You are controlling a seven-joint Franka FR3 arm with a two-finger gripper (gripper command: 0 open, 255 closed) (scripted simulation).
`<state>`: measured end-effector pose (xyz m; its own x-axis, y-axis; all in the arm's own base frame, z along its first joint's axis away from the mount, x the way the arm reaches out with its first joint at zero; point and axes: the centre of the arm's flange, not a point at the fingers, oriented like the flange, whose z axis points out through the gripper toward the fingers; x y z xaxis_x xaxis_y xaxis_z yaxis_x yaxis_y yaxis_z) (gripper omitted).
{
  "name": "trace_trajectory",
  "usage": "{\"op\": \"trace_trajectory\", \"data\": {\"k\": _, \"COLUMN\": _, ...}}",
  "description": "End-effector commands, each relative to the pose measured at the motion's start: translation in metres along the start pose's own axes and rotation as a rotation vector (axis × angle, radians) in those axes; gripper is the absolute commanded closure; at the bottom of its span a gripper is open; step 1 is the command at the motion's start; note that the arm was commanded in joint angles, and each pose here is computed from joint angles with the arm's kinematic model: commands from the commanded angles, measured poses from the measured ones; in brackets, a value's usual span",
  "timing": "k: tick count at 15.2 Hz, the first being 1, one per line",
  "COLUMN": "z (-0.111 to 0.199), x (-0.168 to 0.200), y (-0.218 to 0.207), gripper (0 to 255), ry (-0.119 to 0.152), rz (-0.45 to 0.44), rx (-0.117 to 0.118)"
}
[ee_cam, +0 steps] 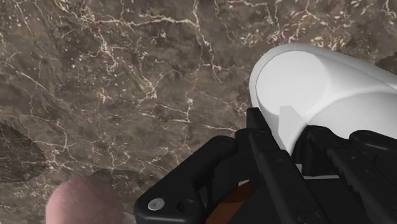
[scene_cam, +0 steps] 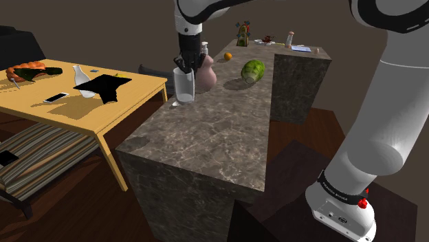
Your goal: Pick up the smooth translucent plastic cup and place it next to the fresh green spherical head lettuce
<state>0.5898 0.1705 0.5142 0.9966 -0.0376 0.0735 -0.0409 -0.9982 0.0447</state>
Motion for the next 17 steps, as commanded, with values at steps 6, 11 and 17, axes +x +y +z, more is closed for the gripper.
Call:
{"op": "trace_trajectory", "data": {"k": 6, "z": -0.037, "x": 0.003, "y": 0.002, "gripper": 255, "ry": 0.000, "rz": 0.000, "rx": 0.000}}
{"op": "trace_trajectory", "data": {"k": 11, "z": -0.063, "x": 0.005, "y": 0.003, "gripper": 255, "ry": 0.000, "rz": 0.000, "rx": 0.000}}
{"op": "trace_trajectory", "data": {"k": 17, "z": -0.072, "x": 0.007, "y": 0.043, "gripper": 255, "ry": 0.000, "rz": 0.000, "rx": 0.000}}
